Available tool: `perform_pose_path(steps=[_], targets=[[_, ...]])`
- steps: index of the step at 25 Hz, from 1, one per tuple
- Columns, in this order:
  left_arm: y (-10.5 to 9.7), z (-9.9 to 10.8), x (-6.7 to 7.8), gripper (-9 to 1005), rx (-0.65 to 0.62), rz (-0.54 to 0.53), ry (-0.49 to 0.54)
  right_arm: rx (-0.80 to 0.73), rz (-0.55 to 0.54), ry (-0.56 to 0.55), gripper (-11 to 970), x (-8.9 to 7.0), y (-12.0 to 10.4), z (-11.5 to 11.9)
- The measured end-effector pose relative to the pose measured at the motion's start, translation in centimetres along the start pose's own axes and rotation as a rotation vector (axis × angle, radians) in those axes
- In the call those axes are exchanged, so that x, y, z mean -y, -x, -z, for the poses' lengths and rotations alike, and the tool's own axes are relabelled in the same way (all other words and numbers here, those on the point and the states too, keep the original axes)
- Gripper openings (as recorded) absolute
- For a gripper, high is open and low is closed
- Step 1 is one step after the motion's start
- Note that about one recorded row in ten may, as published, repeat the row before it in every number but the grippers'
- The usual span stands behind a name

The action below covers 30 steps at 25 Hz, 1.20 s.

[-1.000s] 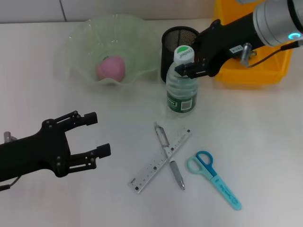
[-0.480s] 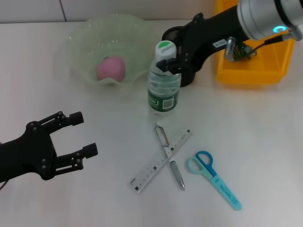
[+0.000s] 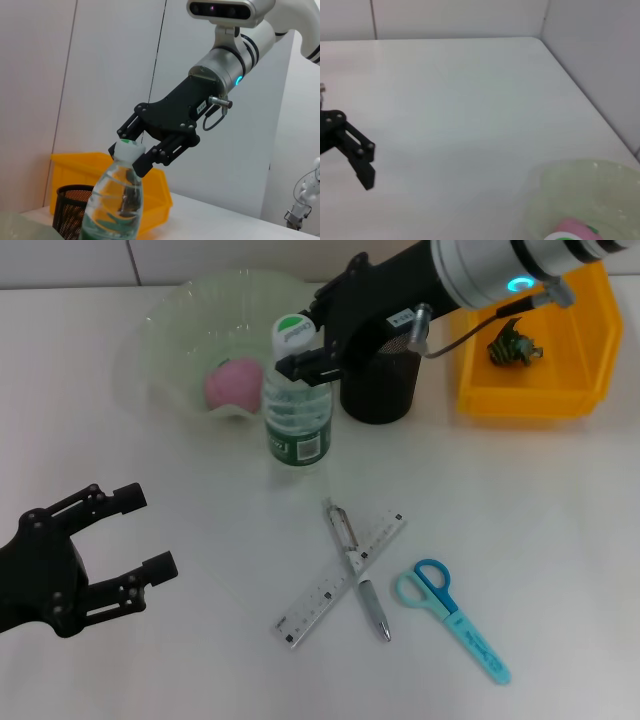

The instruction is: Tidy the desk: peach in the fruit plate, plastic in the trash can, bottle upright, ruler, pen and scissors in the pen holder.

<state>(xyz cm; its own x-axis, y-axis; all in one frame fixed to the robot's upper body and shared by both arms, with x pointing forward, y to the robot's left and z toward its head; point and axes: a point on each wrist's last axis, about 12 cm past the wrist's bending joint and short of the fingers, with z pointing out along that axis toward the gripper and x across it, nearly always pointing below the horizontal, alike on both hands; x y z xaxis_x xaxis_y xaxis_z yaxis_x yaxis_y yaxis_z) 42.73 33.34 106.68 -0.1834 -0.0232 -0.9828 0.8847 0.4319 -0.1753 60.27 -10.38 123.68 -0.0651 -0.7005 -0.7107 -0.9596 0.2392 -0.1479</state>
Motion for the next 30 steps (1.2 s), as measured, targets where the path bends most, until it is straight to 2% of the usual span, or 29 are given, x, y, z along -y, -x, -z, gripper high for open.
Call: perform_pose_path(steps=[6,11,14,21,30], targets=[[0.0,0.1,0.1,844,0.001,0.003,0.0,0.0,0.034,0.045,443,-0.7,1.5,-1.6],[-0.1,0.1,0.1,844,0.0,0.005,0.0,0.01,0.042,0.046,443,-0.9,2.5,-2.4],[-0.2,0.2,0.2,844,0.0,0.008,0.004,0.009,0.041,0.056,443,-0.8,3.2,-3.8],[-0.2,0.3,0.2,844,-0.002,0.007,0.005,-0.003,0.027,0.053,443,-0.4,3.5,-5.6],[-0.1,0.2,0.1,844,-0.001,0.004,0.004,-0.012,0.026,0.048,443,-0.4,3.4,-6.4]])
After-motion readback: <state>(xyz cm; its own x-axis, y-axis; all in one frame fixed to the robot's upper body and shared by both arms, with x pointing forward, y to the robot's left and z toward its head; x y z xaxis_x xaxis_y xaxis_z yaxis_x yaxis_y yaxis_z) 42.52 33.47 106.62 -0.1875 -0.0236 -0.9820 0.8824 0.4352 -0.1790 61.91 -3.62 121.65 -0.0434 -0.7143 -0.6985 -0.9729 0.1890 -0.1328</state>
